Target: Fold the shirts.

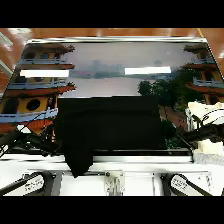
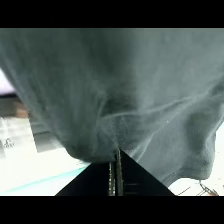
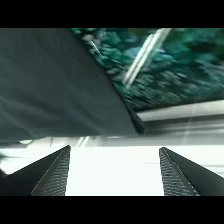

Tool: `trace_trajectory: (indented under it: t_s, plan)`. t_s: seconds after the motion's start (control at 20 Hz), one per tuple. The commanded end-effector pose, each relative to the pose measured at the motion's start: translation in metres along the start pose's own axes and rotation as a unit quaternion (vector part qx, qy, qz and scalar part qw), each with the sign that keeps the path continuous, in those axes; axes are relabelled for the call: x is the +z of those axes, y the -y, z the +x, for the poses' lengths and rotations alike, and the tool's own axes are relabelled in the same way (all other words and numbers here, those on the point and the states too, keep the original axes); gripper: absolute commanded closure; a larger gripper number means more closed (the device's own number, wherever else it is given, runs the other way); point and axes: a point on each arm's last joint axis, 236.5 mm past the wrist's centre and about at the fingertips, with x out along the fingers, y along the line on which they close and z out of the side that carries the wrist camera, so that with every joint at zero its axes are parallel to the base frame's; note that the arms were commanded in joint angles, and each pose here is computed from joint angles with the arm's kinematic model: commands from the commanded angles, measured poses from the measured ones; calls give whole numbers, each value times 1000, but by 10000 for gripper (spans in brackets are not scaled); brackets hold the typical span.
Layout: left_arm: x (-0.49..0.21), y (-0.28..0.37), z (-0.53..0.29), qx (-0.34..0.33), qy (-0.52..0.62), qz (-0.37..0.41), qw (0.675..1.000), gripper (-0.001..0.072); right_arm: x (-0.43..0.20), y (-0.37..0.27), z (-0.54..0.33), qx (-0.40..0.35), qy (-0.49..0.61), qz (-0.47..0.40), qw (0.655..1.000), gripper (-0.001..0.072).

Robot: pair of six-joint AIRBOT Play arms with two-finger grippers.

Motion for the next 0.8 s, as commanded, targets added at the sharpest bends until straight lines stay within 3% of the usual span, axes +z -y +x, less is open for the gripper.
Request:
trace_trajectory:
  t_s: [0.0,0.15,0.55,0.65,0.7,0.75]
  plan:
    - [-5,2,0,-4,-10,4,1000,672,-4,0,14,13,-6,6,1000,67]
    - [-4,3,0,-4,-8,3,1000,672,-3,-8,28,35,-31,17,999,71]
    - [13,18,-13,-16,52,19,998,672,-3,-14,70,4,-74,8,997,91]
    - [20,22,-20,-16,64,25,998,672,0,-17,71,3,-68,2,998,551]
    - [27,25,-27,-16,75,32,997,672,3,-25,69,16,-62,-14,998,631]
    - [37,31,-38,-13,91,45,995,672,8,-37,62,35,-51,-53,997,631]
